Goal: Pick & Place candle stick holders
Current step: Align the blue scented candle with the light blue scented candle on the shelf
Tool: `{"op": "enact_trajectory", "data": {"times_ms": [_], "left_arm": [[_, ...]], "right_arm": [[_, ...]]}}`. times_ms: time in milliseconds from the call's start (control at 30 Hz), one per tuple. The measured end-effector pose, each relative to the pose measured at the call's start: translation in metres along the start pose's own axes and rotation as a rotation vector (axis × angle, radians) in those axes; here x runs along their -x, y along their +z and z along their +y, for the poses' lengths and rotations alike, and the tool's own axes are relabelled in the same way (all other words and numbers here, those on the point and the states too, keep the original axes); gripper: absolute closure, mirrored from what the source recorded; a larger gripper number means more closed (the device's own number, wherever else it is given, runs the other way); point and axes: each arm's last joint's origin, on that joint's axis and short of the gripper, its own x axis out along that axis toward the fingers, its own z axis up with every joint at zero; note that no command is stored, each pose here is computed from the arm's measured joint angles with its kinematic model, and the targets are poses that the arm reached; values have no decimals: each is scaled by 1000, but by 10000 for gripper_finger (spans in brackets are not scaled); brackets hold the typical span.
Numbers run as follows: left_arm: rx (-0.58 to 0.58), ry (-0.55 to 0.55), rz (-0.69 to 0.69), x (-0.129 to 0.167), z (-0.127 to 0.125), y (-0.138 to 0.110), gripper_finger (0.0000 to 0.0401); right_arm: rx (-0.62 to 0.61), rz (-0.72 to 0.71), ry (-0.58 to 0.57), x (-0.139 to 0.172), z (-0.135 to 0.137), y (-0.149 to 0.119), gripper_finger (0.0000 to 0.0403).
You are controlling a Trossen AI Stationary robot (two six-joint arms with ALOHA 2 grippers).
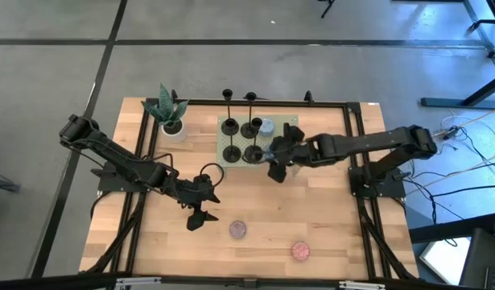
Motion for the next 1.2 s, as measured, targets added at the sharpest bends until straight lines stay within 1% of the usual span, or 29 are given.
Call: {"op": "enact_trajectory", "data": {"times_ms": [167,233,367,567,667,800,933,1200], "left_arm": [[0,-5,3,0,0,0,84],[0,-5,3,0,0,0,84],[0,-4,3,0,0,0,84],[0,-3,2,0,0,0,84],[0,-2,1,0,0,0,84],[0,1,0,0,0,0,84],[0,0,0,0,0,0,84],[0,0,0,0,0,0,84]], "right_arm": [[-15,53,-31,-17,-10,1,92],[-23,75,-19,-22,-13,1,92],[-47,101,50,-26,-16,2,92],[-21,136,33,-28,-24,0,91],[3,139,40,-28,-25,0,85],[34,141,51,-28,-24,0,64],[38,134,33,-28,-25,0,48],[45,111,32,-28,-24,3,45]]}}
